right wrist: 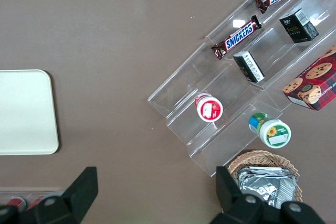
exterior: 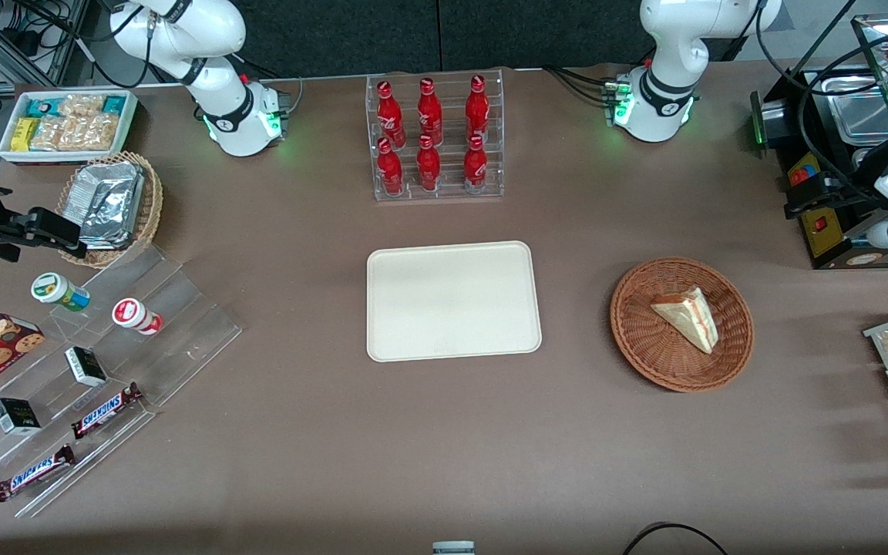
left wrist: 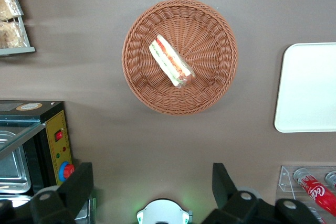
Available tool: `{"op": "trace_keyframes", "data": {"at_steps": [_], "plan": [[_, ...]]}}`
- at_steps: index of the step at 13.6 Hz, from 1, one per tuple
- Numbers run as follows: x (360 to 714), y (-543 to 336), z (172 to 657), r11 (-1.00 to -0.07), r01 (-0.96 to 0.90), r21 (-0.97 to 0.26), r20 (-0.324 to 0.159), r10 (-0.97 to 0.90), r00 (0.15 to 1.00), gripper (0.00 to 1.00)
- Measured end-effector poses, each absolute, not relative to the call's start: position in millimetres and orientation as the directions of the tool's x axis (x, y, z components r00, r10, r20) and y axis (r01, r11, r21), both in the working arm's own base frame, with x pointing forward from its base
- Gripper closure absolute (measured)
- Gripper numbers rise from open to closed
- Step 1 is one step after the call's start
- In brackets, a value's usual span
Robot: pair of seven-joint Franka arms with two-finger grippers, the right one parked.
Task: Place sandwich from basket to tray
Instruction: 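Move the left gripper over the wrapped sandwich in the wicker basket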
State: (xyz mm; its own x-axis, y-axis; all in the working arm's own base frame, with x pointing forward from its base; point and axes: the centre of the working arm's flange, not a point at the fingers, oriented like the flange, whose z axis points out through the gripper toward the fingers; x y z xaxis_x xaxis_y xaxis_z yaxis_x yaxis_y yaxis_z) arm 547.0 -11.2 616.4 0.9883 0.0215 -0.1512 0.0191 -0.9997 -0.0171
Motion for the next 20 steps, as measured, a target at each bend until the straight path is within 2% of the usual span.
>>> {"op": "trace_keyframes", "data": {"at_steps": [4, 8, 11, 14, 16, 20], "plan": [[547.9, -10.2, 613.2, -1.000, 0.021, -0.018, -0.159, 0.024, 0.987, 0.00], [560.1, -7.8, 579.7, -0.999, 0.036, -0.030, -0.179, 0.040, 0.983, 0.00], [569.6, -7.1, 523.1, -0.997, 0.070, -0.043, -0.140, 0.075, 0.987, 0.00], [570.4, -6.5, 474.2, -0.977, 0.208, -0.053, -0.093, 0.212, 0.973, 0.00], [565.0, -7.2, 438.8, -0.949, 0.310, -0.056, -0.072, 0.314, 0.947, 0.00], [547.1, -11.8, 377.8, -0.864, 0.502, -0.028, 0.002, 0.502, 0.865, 0.00]]}}
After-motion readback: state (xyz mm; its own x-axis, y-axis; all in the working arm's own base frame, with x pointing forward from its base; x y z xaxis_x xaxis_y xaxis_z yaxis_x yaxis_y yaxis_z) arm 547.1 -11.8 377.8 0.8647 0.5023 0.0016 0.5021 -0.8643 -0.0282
